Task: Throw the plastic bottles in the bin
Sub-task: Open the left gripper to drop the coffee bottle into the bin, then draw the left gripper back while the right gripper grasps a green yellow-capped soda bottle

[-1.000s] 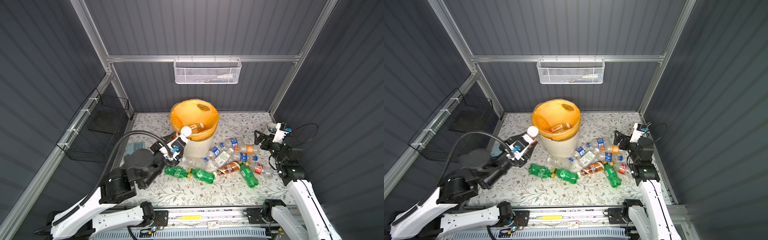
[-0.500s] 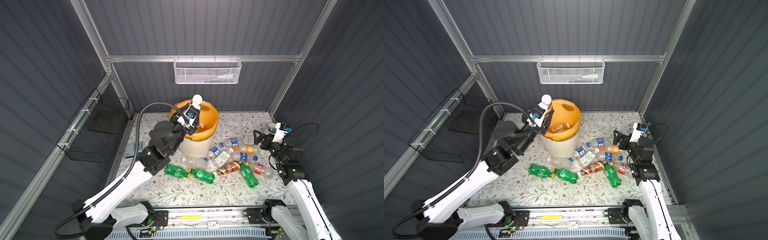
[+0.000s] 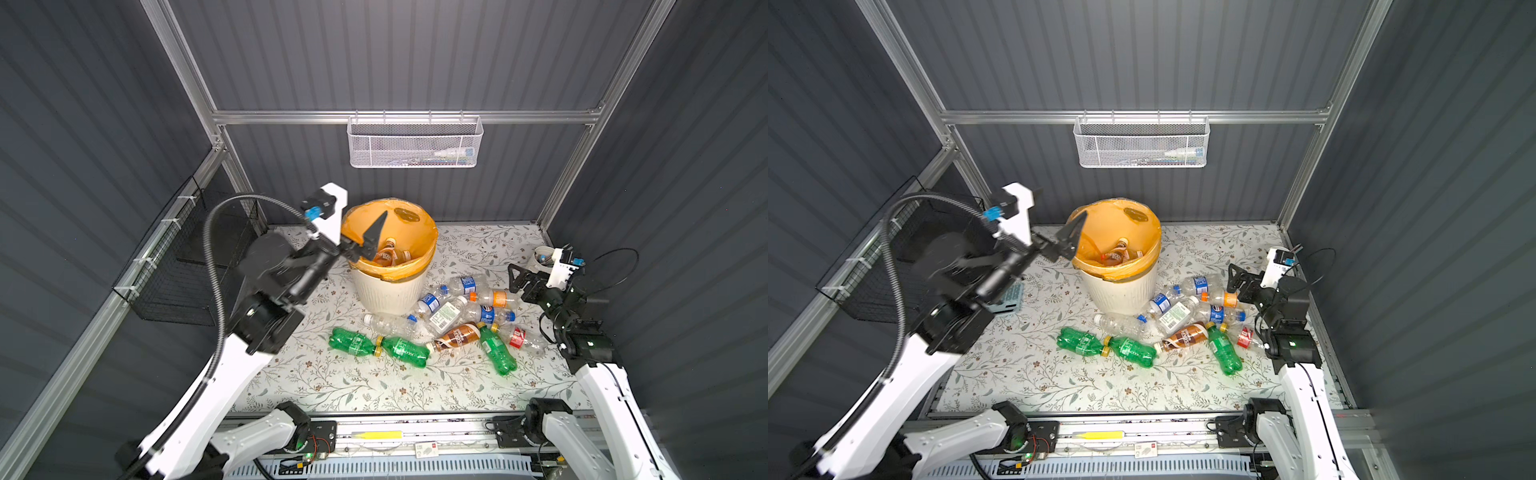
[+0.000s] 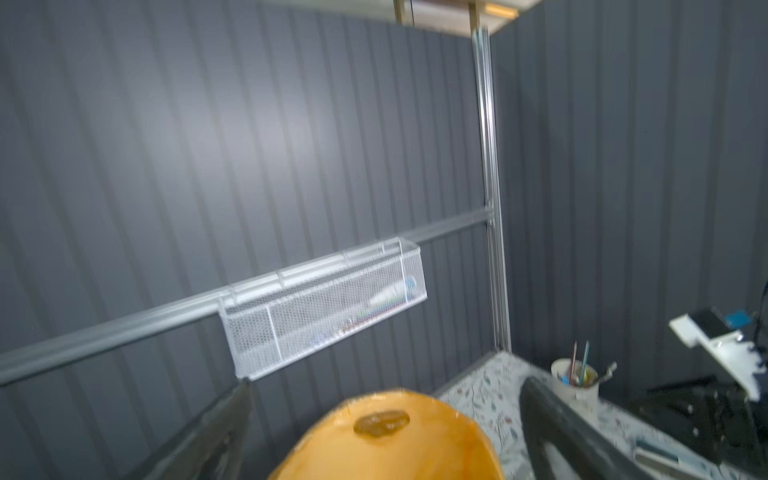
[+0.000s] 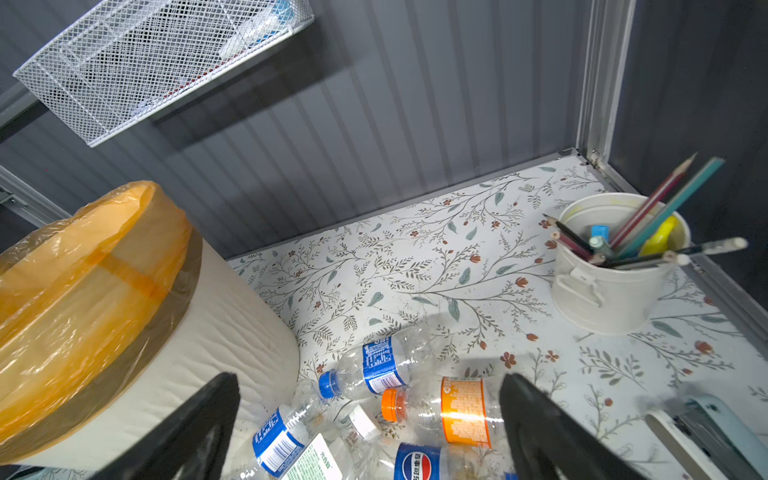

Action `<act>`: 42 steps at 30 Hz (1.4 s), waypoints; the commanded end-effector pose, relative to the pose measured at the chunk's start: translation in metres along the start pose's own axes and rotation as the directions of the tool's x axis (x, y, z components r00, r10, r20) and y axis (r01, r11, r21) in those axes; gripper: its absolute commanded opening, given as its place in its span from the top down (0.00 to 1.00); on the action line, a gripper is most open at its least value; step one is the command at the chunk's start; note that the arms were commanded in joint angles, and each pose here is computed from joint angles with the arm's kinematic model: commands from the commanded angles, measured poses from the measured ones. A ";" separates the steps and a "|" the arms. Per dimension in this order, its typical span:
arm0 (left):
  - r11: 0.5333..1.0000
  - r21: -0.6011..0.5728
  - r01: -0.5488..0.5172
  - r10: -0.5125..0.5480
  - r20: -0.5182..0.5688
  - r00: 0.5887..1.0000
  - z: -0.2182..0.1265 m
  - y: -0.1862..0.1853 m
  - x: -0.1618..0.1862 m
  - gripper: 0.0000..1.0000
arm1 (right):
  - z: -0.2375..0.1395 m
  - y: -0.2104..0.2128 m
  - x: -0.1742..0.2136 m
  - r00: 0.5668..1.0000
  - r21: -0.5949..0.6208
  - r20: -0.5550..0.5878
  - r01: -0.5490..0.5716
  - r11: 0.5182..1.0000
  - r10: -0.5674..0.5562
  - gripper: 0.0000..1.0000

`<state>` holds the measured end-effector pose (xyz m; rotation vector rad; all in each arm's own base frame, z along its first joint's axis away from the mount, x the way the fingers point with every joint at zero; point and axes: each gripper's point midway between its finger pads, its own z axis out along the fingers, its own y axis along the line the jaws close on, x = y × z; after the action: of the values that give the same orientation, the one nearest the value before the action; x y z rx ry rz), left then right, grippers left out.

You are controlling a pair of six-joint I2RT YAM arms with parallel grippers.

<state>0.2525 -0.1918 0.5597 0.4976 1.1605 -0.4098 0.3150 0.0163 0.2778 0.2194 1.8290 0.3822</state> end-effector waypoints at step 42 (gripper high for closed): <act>0.986 -0.146 0.080 -0.125 -0.335 0.934 -0.056 0.001 0.168 0.00 | -0.028 -0.031 0.230 0.767 0.329 -0.594 -0.045 0.943 0.244 0.12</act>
<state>0.2687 -0.1717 0.3883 0.4259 1.5354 -0.3459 0.2279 0.0649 0.0761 0.4858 2.5267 0.3548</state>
